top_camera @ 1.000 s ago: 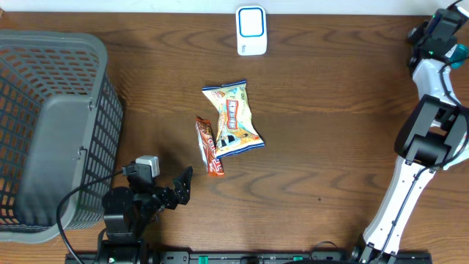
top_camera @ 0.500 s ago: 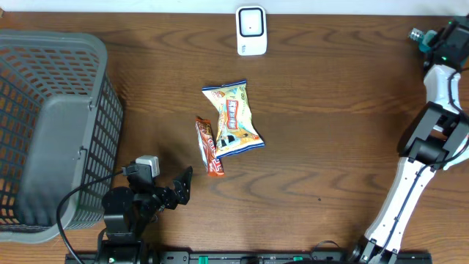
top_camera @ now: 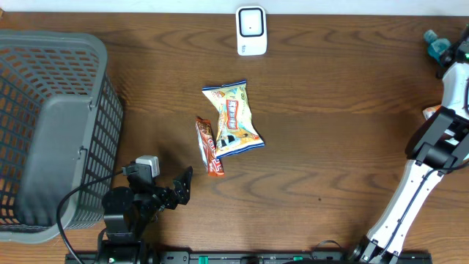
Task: Scan the item barcode
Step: 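Move the bottle to the right table edge and release it, then reach the right gripper over to the yellow-white tissue bag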
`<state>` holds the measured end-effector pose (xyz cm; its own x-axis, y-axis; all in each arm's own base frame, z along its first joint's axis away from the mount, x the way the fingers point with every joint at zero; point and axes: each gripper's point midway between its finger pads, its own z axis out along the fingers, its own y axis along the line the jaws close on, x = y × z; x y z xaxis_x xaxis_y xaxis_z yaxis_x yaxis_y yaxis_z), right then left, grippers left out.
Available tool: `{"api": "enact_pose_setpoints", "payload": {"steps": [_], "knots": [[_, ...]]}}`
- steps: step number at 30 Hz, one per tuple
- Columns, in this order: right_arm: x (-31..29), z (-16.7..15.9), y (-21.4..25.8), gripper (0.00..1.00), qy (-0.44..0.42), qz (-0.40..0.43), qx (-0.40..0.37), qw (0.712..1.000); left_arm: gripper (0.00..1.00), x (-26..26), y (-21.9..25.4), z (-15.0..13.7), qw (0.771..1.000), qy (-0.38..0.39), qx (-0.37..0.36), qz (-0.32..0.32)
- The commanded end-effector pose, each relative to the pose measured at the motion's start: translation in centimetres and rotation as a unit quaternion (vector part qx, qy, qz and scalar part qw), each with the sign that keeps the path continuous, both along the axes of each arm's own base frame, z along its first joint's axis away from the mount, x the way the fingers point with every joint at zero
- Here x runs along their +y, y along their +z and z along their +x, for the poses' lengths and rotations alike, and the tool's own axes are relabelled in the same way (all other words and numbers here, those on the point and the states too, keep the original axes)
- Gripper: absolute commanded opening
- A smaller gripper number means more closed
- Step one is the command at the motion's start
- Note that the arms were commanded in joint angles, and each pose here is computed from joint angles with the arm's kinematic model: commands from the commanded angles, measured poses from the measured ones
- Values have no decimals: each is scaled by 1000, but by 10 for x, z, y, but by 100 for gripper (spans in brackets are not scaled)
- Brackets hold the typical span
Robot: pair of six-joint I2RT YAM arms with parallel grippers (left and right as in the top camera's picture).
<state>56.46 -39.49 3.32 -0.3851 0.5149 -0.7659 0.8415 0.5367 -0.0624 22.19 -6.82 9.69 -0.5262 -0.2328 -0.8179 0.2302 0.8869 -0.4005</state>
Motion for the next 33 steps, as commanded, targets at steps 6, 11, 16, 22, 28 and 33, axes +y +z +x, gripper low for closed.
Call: {"api": "enact_pose_setpoints", "payload": {"steps": [6, 11, 16, 22, 28, 33], "knots": [[27, -126, -123, 1, -153, 159, 177, 959, 98, -2, -11, -5, 1000, -4, 21, -6], [50, -166, -128, 1, -207, 201, 233, 928, 98, -2, -11, -5, 1000, -4, 21, -6], [58, -170, -111, 1, -208, 216, 240, 923, 98, -2, -11, -5, 1000, -4, 21, -6], [63, -153, -33, 1, -191, 216, 188, 939, 98, -2, -11, -5, 1000, -4, 21, -6], [100, -126, 51, 1, -149, 222, 122, 956, 98, -2, -11, -5, 1000, -4, 21, -6], [141, -111, 107, 1, -113, 208, 90, 967, 98, -2, -11, -5, 1000, -4, 21, -6]]}}
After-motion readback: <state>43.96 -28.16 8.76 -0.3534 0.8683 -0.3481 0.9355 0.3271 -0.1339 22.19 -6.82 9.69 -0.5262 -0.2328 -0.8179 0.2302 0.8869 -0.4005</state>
